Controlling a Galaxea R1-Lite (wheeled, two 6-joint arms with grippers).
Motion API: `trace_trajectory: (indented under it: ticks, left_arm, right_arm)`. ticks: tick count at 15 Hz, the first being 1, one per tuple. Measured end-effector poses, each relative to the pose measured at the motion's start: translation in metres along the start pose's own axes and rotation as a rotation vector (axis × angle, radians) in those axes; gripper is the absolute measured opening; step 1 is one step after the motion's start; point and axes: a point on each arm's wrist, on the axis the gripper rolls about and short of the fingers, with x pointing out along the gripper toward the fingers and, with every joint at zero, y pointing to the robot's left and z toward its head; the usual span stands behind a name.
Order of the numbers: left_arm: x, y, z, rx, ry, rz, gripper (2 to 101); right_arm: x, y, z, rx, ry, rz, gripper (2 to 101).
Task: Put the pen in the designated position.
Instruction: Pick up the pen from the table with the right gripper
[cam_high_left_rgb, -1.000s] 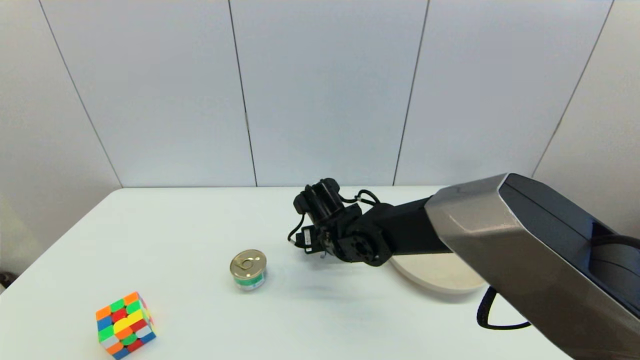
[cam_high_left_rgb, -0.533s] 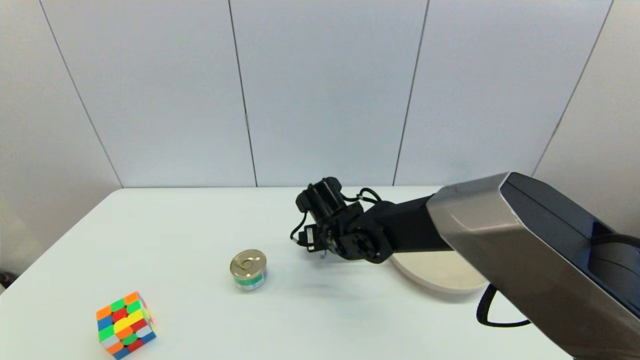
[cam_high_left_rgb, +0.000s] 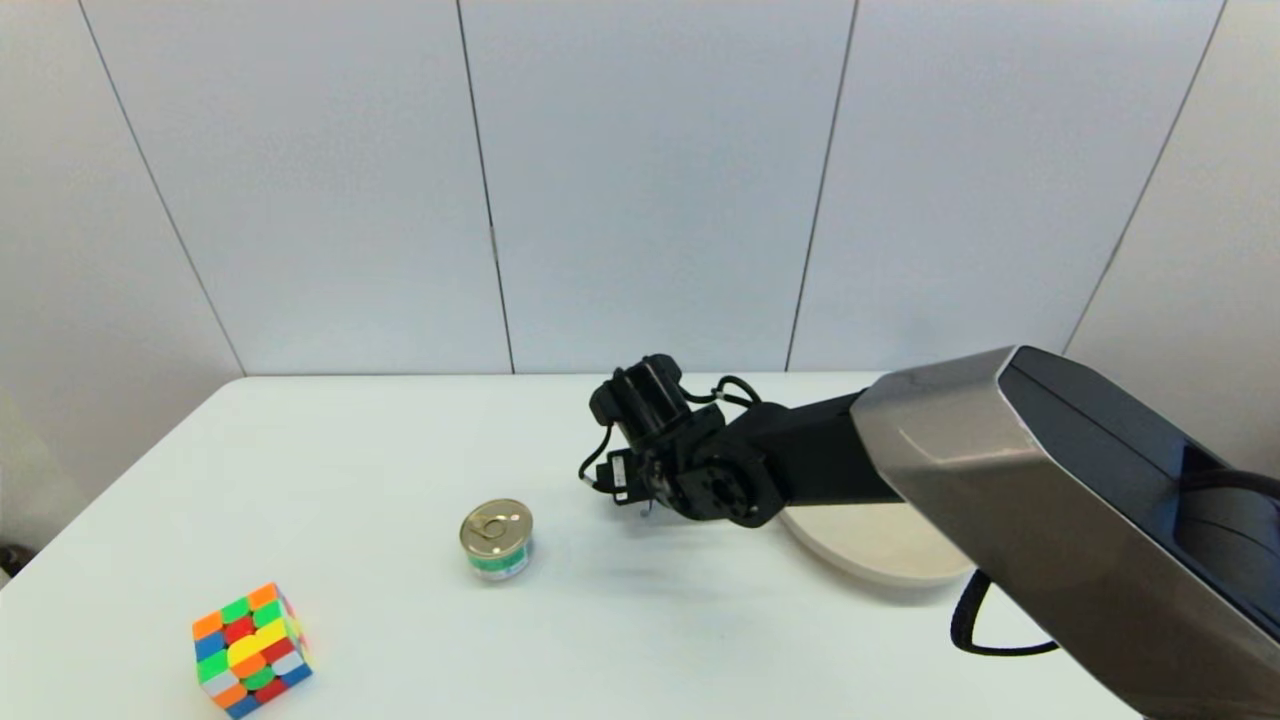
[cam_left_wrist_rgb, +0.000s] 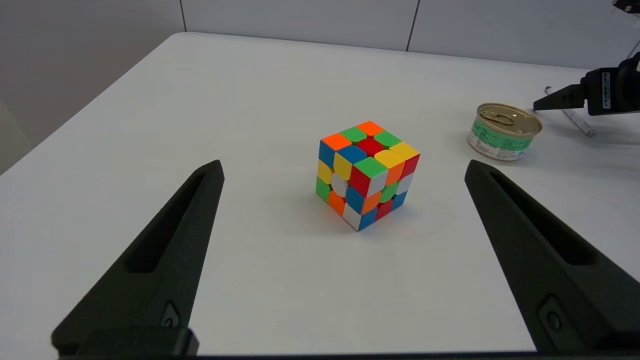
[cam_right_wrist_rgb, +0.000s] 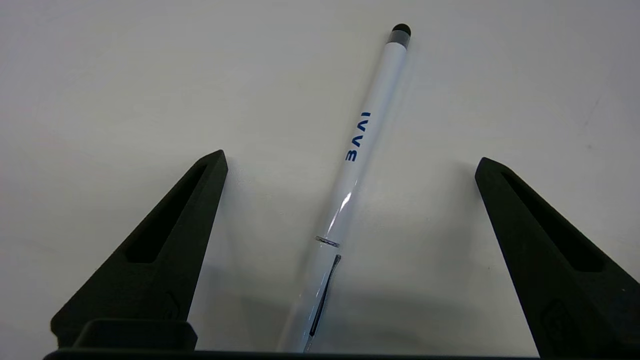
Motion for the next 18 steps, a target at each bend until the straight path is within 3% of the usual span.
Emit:
trace_trajectory:
  ticks: [6, 18]
  left_arm:
    - [0.0000, 0.0000, 0.0000, 0.000, 0.000, 0.000, 97.8]
    - [0.0000, 0.0000, 0.0000, 0.000, 0.000, 0.000, 97.8]
  right_arm:
    - [-0.0028, 0.0083, -0.0035, -0.010, 0.003, 0.017, 98.0]
    - [0.0013, 0.0051, -0.0057, 0.006, 0.019, 0.003, 98.0]
